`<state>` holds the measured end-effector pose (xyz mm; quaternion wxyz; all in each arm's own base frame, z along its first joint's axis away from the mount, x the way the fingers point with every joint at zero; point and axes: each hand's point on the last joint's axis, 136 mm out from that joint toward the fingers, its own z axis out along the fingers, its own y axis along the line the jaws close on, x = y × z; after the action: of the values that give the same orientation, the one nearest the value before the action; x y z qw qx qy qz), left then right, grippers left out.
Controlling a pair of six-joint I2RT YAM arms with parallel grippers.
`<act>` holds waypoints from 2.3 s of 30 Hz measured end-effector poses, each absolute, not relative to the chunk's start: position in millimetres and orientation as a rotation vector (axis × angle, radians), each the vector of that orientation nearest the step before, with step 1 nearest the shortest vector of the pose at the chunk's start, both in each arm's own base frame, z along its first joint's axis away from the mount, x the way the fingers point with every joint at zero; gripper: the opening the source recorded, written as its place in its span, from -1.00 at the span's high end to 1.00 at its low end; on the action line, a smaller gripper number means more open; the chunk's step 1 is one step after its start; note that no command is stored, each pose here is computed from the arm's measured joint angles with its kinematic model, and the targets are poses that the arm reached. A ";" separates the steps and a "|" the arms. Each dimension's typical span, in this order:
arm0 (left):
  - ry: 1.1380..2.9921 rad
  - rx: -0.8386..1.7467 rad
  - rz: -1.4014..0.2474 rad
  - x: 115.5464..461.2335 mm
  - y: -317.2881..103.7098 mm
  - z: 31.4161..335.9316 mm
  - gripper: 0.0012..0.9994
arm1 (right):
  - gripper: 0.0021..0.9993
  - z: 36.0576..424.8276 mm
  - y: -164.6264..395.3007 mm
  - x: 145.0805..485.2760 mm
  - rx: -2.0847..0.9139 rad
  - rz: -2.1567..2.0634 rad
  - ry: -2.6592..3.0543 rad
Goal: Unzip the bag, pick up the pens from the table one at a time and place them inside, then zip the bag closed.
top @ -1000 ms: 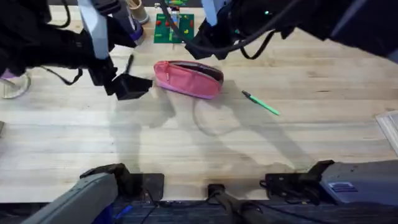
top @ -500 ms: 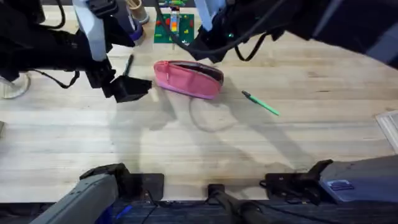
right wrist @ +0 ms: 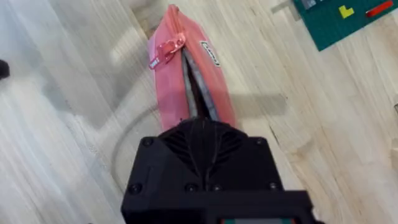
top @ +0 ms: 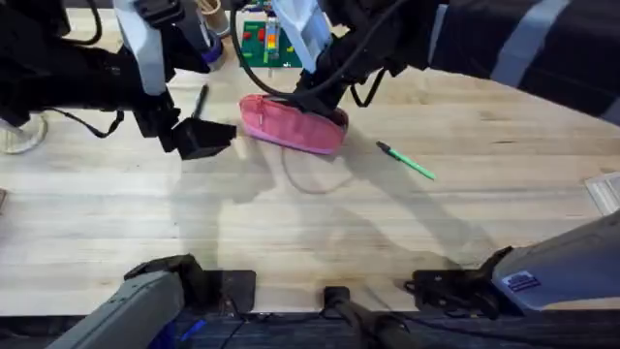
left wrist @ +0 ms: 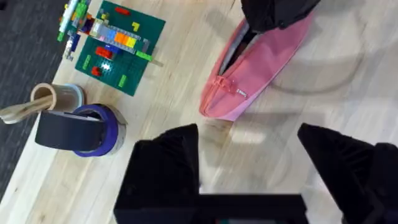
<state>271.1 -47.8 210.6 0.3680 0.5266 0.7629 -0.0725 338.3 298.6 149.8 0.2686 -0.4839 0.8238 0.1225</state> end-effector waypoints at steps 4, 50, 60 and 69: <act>1.959 1.352 -0.186 271.1 -47.8 210.6 -0.99 | 0.95 147.5 299.1 339.0 -1.321 0.325 2.215; 1.959 1.352 -0.186 271.1 -47.8 210.6 -0.99 | -0.99 85.4 303.3 346.4 -1.429 0.289 2.287; 1.959 1.352 -0.186 271.1 -47.8 210.6 -0.99 | -0.99 124.7 270.8 327.3 -1.404 0.278 2.342; 1.960 1.352 -0.186 271.1 -47.8 210.6 -0.99 | -0.99 183.3 206.5 308.4 -1.267 0.245 2.404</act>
<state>271.1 -47.8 210.6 0.3679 0.5265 0.7630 -0.0726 308.4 206.5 183.3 0.2048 -0.4546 0.8624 0.0880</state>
